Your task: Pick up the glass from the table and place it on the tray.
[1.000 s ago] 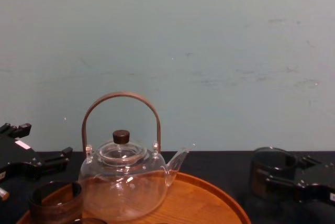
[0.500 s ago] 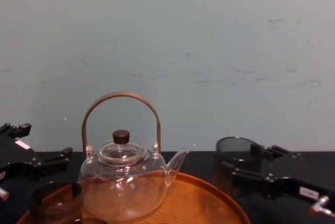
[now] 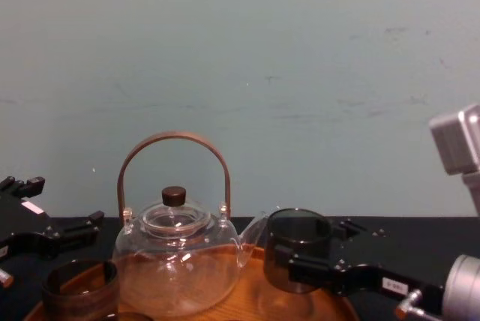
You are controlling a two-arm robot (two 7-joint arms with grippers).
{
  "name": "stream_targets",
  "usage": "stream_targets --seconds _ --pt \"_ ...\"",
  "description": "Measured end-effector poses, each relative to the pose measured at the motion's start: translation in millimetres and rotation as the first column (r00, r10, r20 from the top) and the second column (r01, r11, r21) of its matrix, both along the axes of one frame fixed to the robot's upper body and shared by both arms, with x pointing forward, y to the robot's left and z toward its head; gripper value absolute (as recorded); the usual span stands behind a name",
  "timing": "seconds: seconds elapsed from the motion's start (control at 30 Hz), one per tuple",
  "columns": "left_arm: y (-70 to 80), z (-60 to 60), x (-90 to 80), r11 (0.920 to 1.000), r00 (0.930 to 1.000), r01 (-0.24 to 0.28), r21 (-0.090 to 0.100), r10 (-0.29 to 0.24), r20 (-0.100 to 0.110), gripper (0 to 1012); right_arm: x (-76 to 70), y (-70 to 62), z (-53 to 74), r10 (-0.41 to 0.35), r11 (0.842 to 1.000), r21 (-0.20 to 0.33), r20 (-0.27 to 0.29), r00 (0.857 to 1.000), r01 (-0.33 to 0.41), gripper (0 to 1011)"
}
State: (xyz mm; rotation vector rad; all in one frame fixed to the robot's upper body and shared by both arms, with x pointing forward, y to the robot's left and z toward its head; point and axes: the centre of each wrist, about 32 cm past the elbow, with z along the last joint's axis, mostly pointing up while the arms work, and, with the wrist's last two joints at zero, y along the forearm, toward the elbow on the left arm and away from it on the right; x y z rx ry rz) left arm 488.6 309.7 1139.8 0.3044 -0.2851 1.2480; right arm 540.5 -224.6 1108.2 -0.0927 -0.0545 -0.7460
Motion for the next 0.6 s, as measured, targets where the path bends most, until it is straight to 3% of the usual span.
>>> stream_targets --seconds 0.6 --pt "0.0 0.0 0.0 1.0000 1.0000 0.000 0.000 0.000 0.000 1001 2.9 9.0 -11.8 0.029 0.999 -0.015 -0.029 0.999 -0.030 896"
